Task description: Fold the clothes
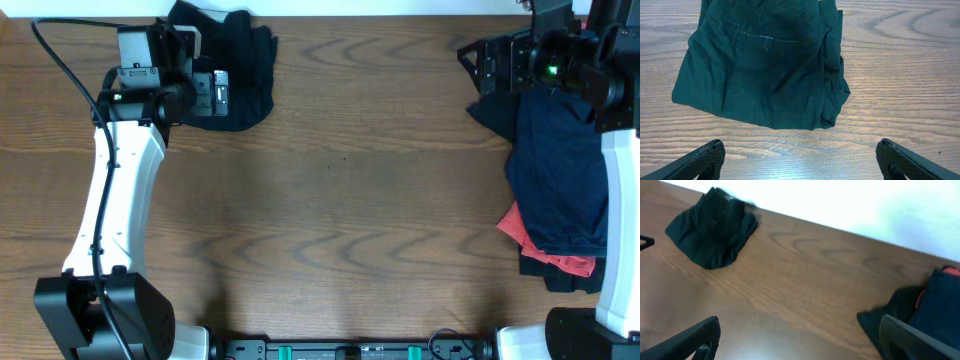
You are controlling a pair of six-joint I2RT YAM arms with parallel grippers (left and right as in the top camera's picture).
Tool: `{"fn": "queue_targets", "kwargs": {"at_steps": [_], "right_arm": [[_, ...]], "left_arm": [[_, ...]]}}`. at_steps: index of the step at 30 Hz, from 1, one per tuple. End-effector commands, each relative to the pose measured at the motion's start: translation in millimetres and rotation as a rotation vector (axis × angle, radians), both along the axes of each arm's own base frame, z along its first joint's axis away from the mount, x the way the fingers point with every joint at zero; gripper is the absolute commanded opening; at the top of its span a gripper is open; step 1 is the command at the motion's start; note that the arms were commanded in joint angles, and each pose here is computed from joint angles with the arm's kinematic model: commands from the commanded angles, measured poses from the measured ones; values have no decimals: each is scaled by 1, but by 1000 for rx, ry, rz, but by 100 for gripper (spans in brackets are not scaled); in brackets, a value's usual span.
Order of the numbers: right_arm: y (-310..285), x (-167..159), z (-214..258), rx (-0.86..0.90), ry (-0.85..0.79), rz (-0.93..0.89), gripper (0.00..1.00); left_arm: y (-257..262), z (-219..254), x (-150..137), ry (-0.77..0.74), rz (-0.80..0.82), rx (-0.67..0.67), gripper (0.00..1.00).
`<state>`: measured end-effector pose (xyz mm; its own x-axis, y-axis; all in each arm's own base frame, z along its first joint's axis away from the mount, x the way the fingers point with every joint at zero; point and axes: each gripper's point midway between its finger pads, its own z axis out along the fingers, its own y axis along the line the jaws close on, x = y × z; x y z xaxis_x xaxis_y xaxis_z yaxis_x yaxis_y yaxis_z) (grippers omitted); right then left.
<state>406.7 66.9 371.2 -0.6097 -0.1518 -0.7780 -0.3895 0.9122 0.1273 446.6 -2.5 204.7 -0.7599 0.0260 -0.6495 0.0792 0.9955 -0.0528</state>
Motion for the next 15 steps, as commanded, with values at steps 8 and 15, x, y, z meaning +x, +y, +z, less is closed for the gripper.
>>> {"fn": "queue_targets", "kwargs": {"at_steps": [8,15], "right_arm": [[-10,-12,9,-65,-146,-30,99],[-4,-34,-42,-35,-360,-2,99]], "left_arm": [[5,1,1,-1,23,-1,98],[5,1,1,-1,23,-1,98]]}}
